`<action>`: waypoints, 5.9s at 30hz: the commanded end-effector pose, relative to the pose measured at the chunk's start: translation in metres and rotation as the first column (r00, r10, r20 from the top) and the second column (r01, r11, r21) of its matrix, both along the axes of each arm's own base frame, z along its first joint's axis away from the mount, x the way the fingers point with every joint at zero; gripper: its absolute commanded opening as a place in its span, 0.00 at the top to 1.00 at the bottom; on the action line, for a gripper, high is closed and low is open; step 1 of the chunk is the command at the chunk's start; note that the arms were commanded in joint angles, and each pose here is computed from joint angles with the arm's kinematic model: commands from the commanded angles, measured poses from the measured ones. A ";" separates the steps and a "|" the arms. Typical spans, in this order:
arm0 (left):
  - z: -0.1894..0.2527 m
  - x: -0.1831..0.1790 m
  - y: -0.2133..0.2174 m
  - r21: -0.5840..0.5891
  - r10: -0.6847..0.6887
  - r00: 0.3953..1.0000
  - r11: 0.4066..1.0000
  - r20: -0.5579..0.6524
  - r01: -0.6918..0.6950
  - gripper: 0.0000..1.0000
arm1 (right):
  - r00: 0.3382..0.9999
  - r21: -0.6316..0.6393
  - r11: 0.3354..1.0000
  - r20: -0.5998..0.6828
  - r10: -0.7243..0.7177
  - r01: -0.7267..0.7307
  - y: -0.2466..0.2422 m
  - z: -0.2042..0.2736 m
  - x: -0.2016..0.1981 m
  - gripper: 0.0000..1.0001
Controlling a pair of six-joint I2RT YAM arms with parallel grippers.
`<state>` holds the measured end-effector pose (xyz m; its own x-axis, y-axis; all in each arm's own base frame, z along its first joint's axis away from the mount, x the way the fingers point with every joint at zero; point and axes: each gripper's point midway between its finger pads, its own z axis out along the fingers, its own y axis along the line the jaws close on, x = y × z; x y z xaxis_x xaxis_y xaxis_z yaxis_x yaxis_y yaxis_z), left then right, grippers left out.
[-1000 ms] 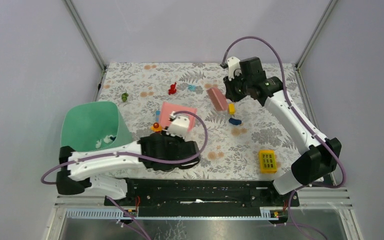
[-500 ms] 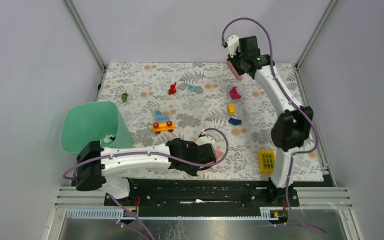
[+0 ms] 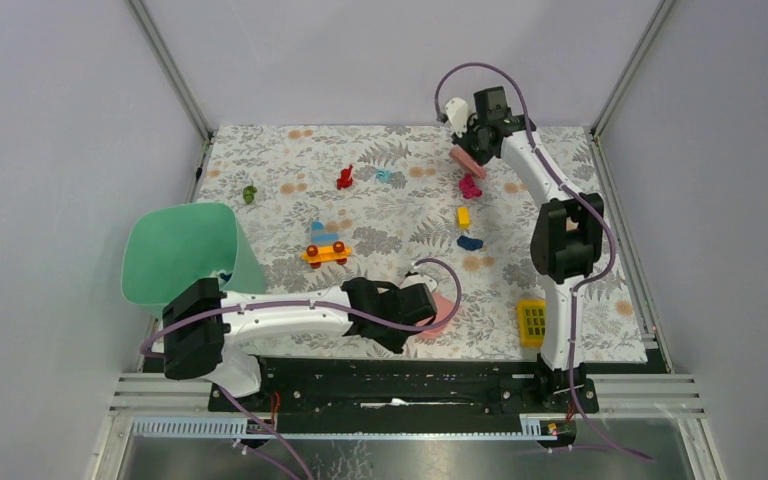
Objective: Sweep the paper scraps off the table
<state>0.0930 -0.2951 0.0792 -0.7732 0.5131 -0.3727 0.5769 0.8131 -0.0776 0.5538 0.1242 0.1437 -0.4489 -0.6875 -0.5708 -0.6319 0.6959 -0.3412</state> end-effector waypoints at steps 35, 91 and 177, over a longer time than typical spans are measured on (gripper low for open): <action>0.001 0.022 -0.039 -0.032 -0.047 0.997 0.998 -0.063 0.045 1.00 | 0.982 -0.348 0.935 -0.189 0.005 -0.072 -0.073 0.029 -0.140 1.00; -0.015 0.003 0.077 0.055 0.406 0.911 0.913 -0.075 -0.403 1.00 | 0.853 -0.296 0.871 0.238 0.465 -0.392 0.194 0.023 0.002 1.00; 0.227 0.046 0.138 -0.525 0.668 0.732 0.675 0.136 -0.519 1.00 | 0.968 0.298 0.929 -0.051 0.246 -0.221 0.102 0.016 -0.286 1.00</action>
